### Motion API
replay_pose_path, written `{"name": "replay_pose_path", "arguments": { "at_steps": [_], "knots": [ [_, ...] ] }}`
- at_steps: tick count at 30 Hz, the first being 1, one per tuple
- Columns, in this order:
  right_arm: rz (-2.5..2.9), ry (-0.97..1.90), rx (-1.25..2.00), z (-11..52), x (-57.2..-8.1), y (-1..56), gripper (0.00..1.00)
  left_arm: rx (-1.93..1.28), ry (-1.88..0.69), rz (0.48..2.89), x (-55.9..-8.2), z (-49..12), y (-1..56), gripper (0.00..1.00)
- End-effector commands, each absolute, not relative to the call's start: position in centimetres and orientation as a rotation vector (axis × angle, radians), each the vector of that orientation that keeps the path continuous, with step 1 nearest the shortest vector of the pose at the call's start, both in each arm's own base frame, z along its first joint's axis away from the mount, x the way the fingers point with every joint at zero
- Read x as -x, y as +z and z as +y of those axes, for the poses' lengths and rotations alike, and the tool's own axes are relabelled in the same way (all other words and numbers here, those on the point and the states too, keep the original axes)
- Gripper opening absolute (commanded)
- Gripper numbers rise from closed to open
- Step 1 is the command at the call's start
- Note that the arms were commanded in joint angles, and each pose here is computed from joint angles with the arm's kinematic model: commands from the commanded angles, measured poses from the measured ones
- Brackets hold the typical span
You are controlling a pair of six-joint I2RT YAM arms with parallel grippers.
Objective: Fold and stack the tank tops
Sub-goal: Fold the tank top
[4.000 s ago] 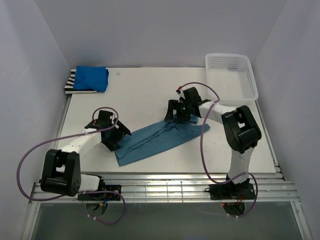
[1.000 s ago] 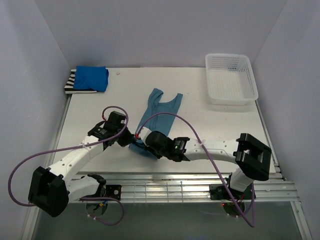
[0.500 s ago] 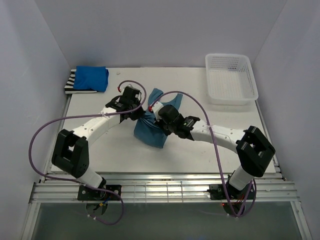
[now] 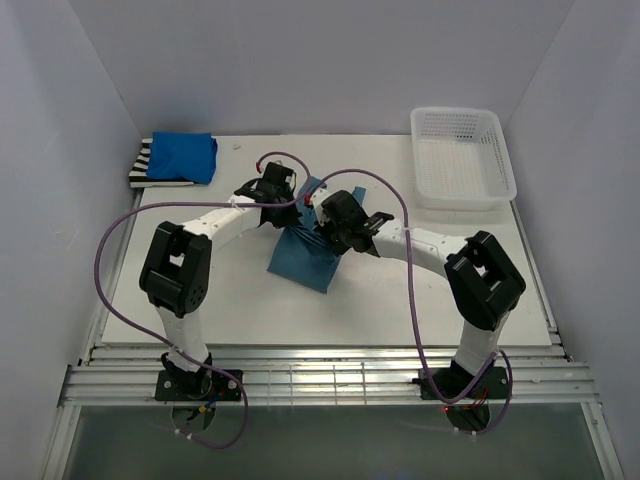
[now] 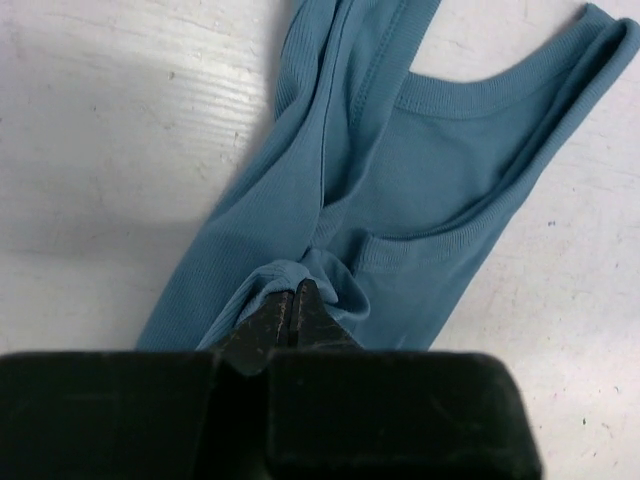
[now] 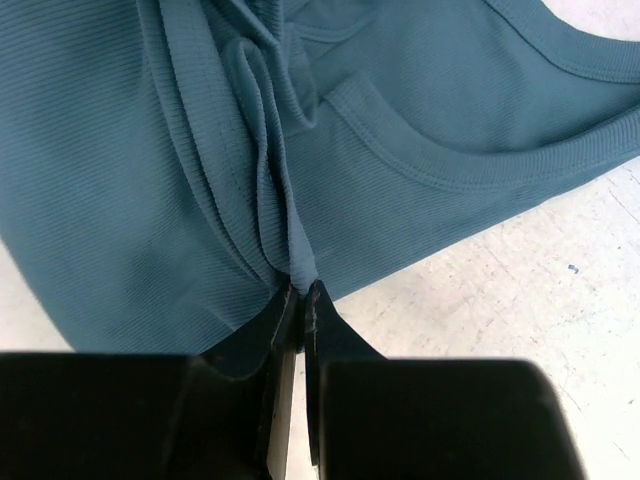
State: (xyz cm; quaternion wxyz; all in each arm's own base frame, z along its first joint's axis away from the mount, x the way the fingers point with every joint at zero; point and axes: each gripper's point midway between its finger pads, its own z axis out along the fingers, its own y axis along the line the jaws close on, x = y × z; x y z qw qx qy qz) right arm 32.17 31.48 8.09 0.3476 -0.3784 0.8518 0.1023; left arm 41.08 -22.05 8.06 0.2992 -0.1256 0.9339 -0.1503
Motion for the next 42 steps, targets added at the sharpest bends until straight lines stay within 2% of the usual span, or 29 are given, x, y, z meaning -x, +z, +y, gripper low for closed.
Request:
{"name": "replay_pose_path", "arguments": {
  "at_steps": [1,6,7,8,9,11,12,13,14,15,18,20,21,22,25,31,34,37,42],
  "knots": [
    [2.242,0.294,0.919,31.5,-33.9,8.4,0.08,0.317,-0.450,2.458,-43.4,-22.6,8.7,0.00],
    [2.304,0.266,0.863,30.4,-35.6,6.8,0.10,0.342,-0.400,2.527,-44.2,-22.5,6.2,0.00],
    [2.316,0.261,0.862,30.3,-35.7,6.4,0.13,0.340,-0.405,2.534,-44.6,-22.8,5.9,0.04],
    [2.321,0.249,0.856,30.1,-35.9,6.4,0.24,0.343,-0.407,2.540,-44.7,-22.8,5.9,0.18],
    [2.324,0.240,0.847,29.9,-36.3,6.5,0.34,0.344,-0.408,2.549,-44.7,-22.9,5.8,0.27],
    [2.321,0.228,0.835,29.8,-36.8,7.3,0.50,0.345,-0.429,2.536,-45.1,-23.3,6.6,0.31],
    [2.310,0.220,0.827,29.8,-37.0,8.2,0.59,0.344,-0.438,2.511,-45.6,-23.4,7.6,0.43],
    [2.299,0.224,0.822,29.9,-37.1,8.9,0.59,0.343,-0.443,2.504,-45.8,-23.5,7.9,0.52],
    [2.292,0.224,0.818,29.8,-37.0,9.4,0.61,0.336,-0.451,2.485,-46.0,-23.6,8.8,0.65],
    [2.289,0.233,0.785,29.8,-37.1,10.0,0.64,0.332,-0.459,2.471,-46.2,-23.7,9.5,0.95],
    [2.263,0.291,0.779,29.7,-35.9,12.0,0.68,0.339,-0.453,2.427,-46.3,-23.2,11.9,0.98],
    [2.231,0.461,0.856,31.0,-33.5,12.9,0.85,0.362,-0.408,2.416,-45.8,-22.2,12.6,0.98],
    [2.204,0.533,0.897,31.6,-32.5,13.2,0.99,0.370,-0.408,2.386,-45.4,-21.8,14.2,0.98],
    [2.157,0.678,0.945,32.8,-30.8,14.3,0.90,0.384,-0.390,2.372,-45.1,-21.2,14.7,0.98],
    [2.100,0.869,1.010,34.5,-28.3,14.5,0.90,0.474,-0.311,2.338,-43.3,-17.8,15.9,0.98],
    [2.144,0.885,1.042,35.6,-27.7,12.8,0.90,0.644,-0.228,2.326,-37.9,-10.8,15.7,0.98],
    [2.133,0.746,1.132,35.5,-27.2,11.3,0.90,0.638,-0.309,2.414,-34.4,-11.4,13.2,0.98],
    [2.135,0.654,1.207,35.3,-25.5,9.7,0.90,0.553,-0.538,2.465,-32.4,-14.3,12.5,0.98],
    [2.147,0.594,1.294,35.2,-23.5,7.5,0.91,0.525,-0.714,2.537,-30.4,-16.5,9.1,0.98]
  ]
}}
